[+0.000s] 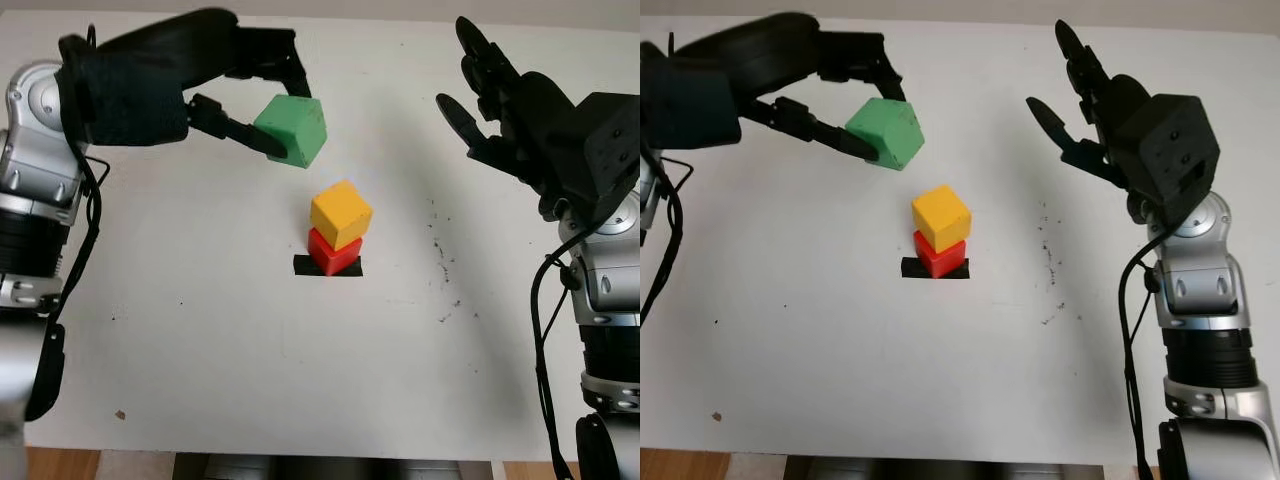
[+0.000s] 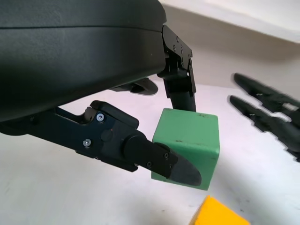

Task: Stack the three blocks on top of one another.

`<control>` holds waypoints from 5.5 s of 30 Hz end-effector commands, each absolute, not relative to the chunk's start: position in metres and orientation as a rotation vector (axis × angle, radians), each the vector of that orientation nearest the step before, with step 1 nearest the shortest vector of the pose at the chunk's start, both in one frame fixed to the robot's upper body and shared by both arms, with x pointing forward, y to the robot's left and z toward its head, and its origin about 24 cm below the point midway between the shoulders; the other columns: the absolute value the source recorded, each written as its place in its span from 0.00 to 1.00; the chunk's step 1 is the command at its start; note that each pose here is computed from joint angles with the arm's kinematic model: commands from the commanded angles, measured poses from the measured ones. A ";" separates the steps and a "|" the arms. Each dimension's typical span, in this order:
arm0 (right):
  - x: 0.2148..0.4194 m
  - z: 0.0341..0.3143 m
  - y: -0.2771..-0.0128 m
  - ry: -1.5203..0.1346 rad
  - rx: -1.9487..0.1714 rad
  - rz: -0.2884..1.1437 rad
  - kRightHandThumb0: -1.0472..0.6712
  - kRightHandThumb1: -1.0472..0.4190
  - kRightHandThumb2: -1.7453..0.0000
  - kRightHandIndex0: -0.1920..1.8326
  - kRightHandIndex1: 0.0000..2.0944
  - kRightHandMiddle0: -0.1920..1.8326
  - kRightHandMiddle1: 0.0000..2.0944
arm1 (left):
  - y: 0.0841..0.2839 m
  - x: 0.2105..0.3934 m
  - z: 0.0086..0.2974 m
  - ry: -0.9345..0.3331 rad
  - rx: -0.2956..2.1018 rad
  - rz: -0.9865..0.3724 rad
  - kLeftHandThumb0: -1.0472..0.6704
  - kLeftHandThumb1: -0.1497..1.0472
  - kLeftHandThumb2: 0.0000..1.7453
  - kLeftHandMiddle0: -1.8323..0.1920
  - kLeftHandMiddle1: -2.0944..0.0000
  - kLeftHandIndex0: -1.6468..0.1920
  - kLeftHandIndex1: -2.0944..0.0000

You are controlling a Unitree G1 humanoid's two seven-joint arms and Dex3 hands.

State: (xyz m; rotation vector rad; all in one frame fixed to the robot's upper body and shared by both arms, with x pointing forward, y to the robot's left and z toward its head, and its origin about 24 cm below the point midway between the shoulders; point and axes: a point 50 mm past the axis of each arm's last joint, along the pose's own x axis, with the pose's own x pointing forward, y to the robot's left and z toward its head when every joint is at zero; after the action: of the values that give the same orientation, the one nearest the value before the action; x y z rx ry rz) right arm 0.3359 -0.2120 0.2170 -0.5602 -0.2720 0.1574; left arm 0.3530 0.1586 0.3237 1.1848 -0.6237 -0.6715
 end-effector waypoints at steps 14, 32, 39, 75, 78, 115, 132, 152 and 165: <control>0.334 0.221 -0.211 -0.291 -0.552 0.160 0.23 0.00 0.72 0.06 0.03 0.10 0.01 | 0.111 0.348 0.338 -0.834 1.249 -0.864 0.33 1.00 0.06 0.81 0.99 0.72 0.28; 0.335 0.220 -0.211 -0.305 -0.511 0.193 0.23 0.00 0.71 0.05 0.03 0.09 0.00 | 0.100 0.348 0.321 -0.801 1.343 -0.957 0.34 1.00 0.07 0.83 0.98 0.74 0.25; 0.335 0.219 -0.212 -0.306 -0.501 0.198 0.23 0.00 0.70 0.04 0.02 0.08 0.00 | 0.100 0.349 0.318 -0.790 1.417 -0.952 0.33 1.00 0.07 0.84 0.98 0.73 0.26; 0.332 0.217 -0.212 -0.290 -0.519 0.170 0.23 0.00 0.71 0.05 0.03 0.10 0.00 | 0.097 0.355 0.302 -0.772 1.401 -0.995 0.33 1.00 0.08 0.84 0.98 0.75 0.25; 0.333 0.216 -0.212 -0.284 -0.508 0.172 0.23 0.00 0.72 0.04 0.03 0.09 0.00 | 0.097 0.355 0.302 -0.775 1.402 -0.998 0.33 1.00 0.08 0.85 0.98 0.75 0.26; 0.333 0.214 -0.212 -0.264 -0.501 0.169 0.23 0.00 0.72 0.04 0.02 0.09 0.00 | 0.095 0.354 0.302 -0.767 1.373 -1.009 0.33 1.00 0.09 0.85 0.97 0.75 0.26; 0.332 0.214 -0.212 -0.247 -0.499 0.168 0.23 0.00 0.72 0.03 0.02 0.08 0.00 | 0.095 0.354 0.301 -0.698 1.415 -1.004 0.20 1.00 0.04 0.89 0.98 0.81 0.39; 0.333 0.214 -0.211 -0.256 -0.488 0.172 0.22 0.00 0.73 0.03 0.02 0.08 0.00 | 0.104 0.348 0.307 -0.623 1.436 -1.077 0.13 0.83 0.03 1.00 1.00 0.99 0.98; 0.332 0.196 -0.203 -0.237 -0.374 0.192 0.24 0.00 0.72 0.02 0.02 0.05 0.00 | 0.188 0.368 0.265 -0.604 0.332 -0.516 0.11 1.00 0.37 1.00 1.00 1.00 1.00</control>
State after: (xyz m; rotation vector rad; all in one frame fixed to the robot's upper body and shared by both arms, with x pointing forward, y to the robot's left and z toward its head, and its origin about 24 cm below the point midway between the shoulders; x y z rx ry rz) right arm 0.3339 -0.2042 0.1975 -0.3877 -0.2275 0.1916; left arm 0.3689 0.1846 0.2752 0.4423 -0.6098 -0.5575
